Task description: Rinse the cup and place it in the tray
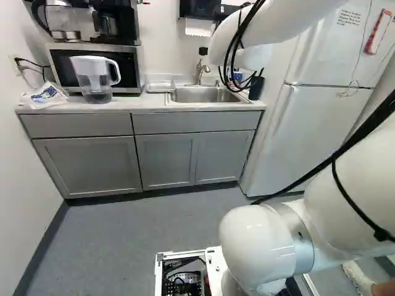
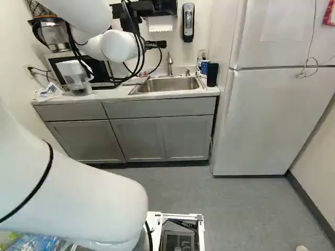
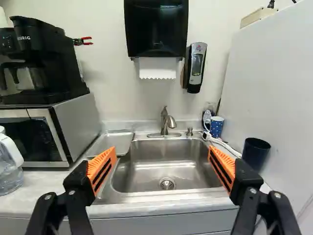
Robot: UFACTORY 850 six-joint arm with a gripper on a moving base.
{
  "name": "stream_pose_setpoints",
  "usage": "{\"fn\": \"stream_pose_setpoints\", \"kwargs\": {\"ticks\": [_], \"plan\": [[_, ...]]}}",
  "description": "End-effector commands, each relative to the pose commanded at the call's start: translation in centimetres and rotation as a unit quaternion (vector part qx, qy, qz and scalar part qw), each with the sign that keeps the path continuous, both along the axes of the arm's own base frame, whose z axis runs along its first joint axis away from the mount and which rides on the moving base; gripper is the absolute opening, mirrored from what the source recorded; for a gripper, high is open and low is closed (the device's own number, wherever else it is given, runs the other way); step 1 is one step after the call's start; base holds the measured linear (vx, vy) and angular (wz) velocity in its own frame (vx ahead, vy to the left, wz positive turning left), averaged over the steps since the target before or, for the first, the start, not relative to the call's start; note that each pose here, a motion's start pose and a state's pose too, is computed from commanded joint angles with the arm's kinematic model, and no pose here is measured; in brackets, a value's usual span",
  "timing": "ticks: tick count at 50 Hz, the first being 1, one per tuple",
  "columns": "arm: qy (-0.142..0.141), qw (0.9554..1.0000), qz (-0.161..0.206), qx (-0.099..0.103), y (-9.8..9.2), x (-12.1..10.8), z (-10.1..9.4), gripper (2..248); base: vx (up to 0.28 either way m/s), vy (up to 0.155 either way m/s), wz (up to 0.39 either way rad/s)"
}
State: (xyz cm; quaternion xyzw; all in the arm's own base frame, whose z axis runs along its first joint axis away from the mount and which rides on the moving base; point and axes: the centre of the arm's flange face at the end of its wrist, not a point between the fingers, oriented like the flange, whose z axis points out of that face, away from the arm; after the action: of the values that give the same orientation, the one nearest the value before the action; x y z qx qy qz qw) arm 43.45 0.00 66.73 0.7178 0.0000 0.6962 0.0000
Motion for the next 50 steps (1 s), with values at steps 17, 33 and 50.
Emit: {"fn": "stream_pose_setpoints", "kwargs": {"ticks": [17, 33, 50], "plan": [[0.000, 1.0000, 0.000, 0.000, 0.00, 0.00, 0.00, 247, 0.002, 0.000, 0.000], [0.000, 1.0000, 0.000, 0.000, 0.00, 0.00, 0.00, 247, 0.084, 0.000, -0.008], [0.000, 1.0000, 0.000, 0.000, 0.00, 0.00, 0.00, 247, 0.137, 0.001, -0.011]]}}
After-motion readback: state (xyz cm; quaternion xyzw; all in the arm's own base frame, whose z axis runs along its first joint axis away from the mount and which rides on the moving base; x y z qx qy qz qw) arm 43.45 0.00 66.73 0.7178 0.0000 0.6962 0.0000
